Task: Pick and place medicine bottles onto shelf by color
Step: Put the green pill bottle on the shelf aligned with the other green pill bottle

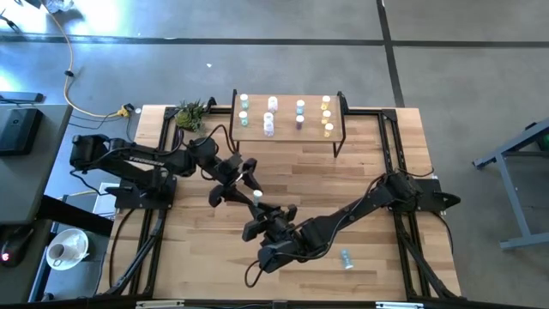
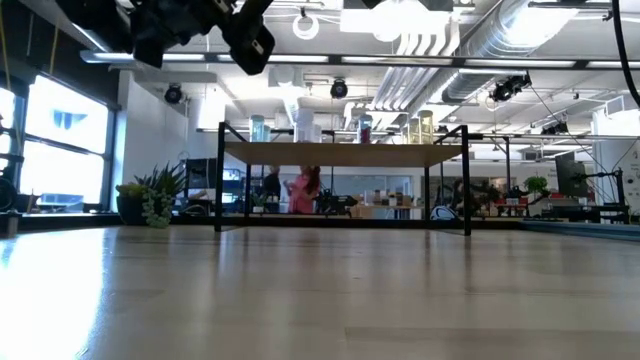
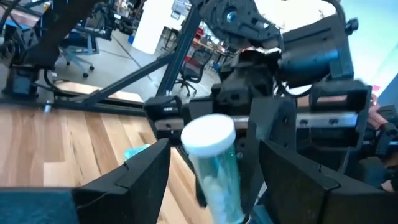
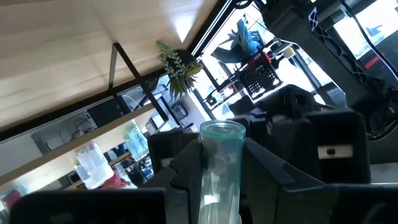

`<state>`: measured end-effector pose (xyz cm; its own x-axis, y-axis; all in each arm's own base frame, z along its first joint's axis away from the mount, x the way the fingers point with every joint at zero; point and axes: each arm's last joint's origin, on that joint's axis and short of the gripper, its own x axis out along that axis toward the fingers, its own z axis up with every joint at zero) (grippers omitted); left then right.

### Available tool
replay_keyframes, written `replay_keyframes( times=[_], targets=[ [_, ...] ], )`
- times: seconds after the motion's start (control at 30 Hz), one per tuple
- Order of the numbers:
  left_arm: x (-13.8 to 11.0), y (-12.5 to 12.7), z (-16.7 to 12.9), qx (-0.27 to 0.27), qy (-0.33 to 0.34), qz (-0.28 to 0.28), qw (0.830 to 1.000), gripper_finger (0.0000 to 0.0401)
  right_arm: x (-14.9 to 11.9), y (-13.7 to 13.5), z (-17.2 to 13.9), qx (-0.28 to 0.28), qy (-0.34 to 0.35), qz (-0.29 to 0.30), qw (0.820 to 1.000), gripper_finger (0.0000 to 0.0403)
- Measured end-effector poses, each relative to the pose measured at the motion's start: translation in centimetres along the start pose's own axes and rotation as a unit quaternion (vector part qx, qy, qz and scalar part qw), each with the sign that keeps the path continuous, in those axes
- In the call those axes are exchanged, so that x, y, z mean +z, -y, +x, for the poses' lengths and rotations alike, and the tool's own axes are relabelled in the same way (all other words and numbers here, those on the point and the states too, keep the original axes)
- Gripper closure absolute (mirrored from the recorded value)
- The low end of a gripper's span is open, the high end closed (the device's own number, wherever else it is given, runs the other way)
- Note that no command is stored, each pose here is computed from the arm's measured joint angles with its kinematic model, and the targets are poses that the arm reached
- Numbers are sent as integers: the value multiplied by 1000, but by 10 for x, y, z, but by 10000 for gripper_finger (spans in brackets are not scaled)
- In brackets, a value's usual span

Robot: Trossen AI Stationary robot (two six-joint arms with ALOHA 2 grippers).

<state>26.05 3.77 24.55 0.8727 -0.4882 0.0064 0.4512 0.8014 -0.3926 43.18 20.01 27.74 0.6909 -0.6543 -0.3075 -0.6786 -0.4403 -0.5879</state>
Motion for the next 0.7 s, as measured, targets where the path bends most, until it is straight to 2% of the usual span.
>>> replay_keyframes(
  times=[0.57, 0.7],
  targets=[
    [3, 0, -1, -29, -18, -7, 999, 168, -7, 3, 13, -1, -6, 5, 1000, 324],
    [4, -2, -3, -38, -21, -8, 999, 181, -6, 5, 9, -10, -4, 14, 1000, 324]
  ],
)
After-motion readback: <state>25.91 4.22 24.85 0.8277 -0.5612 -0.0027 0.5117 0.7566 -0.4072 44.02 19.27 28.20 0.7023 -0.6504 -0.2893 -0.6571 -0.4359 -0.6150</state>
